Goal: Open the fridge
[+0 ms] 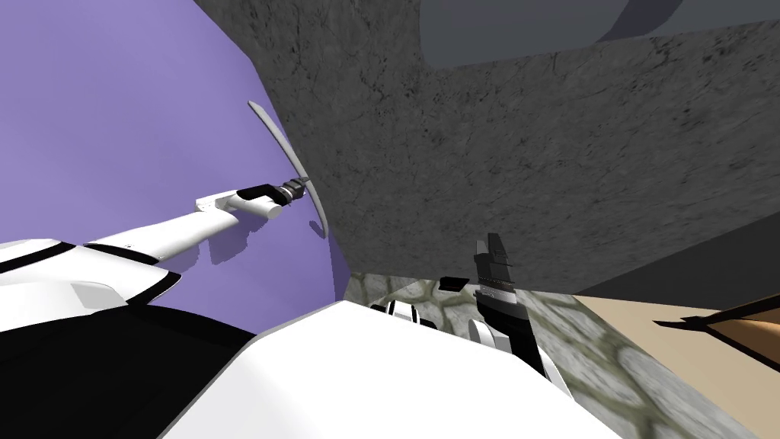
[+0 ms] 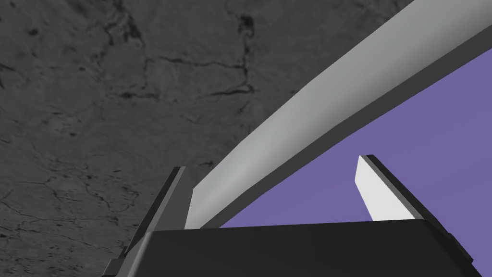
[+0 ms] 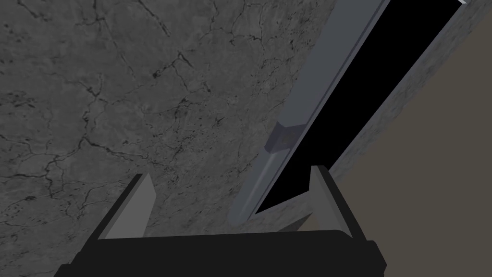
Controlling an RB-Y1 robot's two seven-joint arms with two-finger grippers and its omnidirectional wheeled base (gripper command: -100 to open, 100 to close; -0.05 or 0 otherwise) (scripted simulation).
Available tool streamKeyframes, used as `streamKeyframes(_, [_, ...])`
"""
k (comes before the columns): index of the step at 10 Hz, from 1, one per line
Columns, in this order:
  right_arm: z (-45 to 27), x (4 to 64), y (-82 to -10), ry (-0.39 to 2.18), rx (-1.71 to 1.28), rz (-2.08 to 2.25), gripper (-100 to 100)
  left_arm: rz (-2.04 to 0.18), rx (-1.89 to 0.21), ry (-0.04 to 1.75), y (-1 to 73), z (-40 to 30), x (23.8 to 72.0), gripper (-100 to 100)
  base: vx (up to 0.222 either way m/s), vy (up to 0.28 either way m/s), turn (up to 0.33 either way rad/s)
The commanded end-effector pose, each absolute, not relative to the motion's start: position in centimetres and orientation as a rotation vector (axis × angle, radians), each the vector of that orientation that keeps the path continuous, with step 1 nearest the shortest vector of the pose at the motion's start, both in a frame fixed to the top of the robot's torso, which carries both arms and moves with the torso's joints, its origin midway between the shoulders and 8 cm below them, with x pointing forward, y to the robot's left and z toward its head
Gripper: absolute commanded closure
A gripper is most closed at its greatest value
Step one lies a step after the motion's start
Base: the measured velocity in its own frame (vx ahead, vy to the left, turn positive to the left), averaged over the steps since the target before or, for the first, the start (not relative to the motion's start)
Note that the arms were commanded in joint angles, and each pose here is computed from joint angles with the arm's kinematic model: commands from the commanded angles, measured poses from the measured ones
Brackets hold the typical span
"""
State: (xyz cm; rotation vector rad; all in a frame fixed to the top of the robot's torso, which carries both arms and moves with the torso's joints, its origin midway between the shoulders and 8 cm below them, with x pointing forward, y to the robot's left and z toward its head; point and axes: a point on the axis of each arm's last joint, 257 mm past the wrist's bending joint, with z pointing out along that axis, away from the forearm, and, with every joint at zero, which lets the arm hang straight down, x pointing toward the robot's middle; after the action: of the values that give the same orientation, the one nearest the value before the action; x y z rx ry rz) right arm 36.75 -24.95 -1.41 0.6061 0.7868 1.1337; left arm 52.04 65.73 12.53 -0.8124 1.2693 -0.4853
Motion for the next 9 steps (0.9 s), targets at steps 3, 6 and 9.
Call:
streamKeyframes(3, [-1.4,36.8,-25.0,0.787,0.606,1.133,0,-0.482,-0.813,1.267,65.8,13.2,52.0,100,0.058,0.015,-0.004])
streamKeyframes(6, [-1.4,36.8,-24.9,0.786,0.606,1.134,0,-0.543,-0.756,1.3,62.1,13.6,53.0,100,-0.088,-0.106,-0.004])
streamKeyframes(9, [-1.4,36.8,-24.9,0.787,0.606,1.134,0,-0.634,-0.68,1.343,56.9,14.2,53.9,100,-0.092,-0.151,0.009])
